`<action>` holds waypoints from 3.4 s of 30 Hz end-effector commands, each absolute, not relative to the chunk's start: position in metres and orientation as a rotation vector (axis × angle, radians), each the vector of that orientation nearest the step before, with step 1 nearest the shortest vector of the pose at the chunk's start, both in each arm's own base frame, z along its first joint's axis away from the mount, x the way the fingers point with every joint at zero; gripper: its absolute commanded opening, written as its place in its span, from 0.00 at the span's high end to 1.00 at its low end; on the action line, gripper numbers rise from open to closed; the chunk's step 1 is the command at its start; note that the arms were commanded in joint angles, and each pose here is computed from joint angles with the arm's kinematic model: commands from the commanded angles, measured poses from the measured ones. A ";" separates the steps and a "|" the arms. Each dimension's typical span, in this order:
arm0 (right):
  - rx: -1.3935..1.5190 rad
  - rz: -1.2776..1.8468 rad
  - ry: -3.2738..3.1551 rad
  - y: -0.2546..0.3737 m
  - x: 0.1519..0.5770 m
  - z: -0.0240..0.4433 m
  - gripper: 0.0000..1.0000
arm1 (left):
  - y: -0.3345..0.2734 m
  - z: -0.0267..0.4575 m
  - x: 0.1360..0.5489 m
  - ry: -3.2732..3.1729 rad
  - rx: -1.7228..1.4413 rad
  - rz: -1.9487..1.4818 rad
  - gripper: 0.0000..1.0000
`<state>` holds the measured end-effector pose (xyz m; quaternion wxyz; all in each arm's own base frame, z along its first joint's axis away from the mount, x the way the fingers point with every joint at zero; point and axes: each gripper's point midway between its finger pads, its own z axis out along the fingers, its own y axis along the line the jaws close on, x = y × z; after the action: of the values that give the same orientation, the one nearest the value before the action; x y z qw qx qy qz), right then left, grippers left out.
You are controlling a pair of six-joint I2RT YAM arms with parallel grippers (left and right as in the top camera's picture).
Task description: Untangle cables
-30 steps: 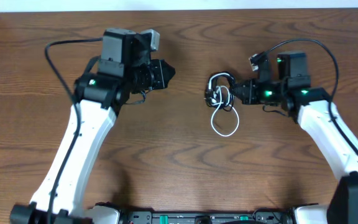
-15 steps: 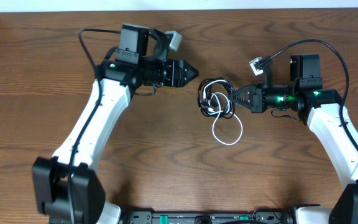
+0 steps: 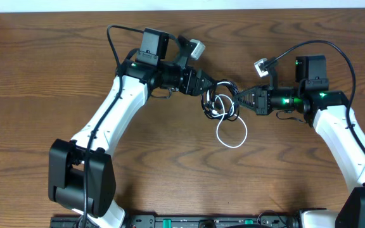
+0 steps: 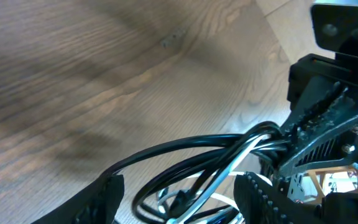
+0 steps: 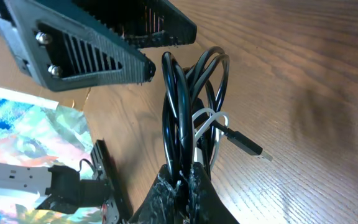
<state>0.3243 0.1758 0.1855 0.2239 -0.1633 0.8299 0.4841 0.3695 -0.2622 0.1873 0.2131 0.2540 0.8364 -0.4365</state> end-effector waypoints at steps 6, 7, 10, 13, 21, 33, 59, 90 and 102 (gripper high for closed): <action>-0.464 1.384 2.252 0.180 0.323 0.199 0.99 | -0.272 0.176 0.368 2.333 0.754 -1.182 0.38; -0.463 1.385 2.252 0.180 0.323 0.199 0.99 | -0.274 0.175 0.367 2.336 0.760 -1.185 0.39; -0.463 1.385 2.252 0.180 0.323 0.199 0.99 | -0.283 0.170 0.360 2.346 0.786 -1.198 0.43; -0.463 1.385 2.252 0.180 0.323 0.199 0.99 | -0.292 0.165 0.353 2.359 0.816 -1.195 0.48; -0.464 1.385 2.252 0.180 0.323 0.199 0.99 | -0.297 0.144 0.358 2.422 0.822 -0.972 0.71; -0.143 1.112 2.481 0.151 0.343 0.163 0.99 | -0.272 0.145 0.382 2.500 0.578 -0.774 0.92; -0.262 1.059 2.361 0.152 0.349 0.201 0.39 | -0.247 0.227 0.353 2.471 0.289 -0.860 0.92; 0.512 0.545 2.670 0.125 0.404 0.051 0.50 | -0.243 0.279 0.343 2.366 0.241 -1.287 0.92; 0.170 0.591 2.759 0.126 0.386 0.046 0.49 | -0.216 0.320 0.342 2.165 0.369 -1.547 0.92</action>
<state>0.3892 0.1364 0.0572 0.1538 0.1152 0.9535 0.2321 0.3575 -0.2171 0.2820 0.1969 0.0795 0.8197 -0.5320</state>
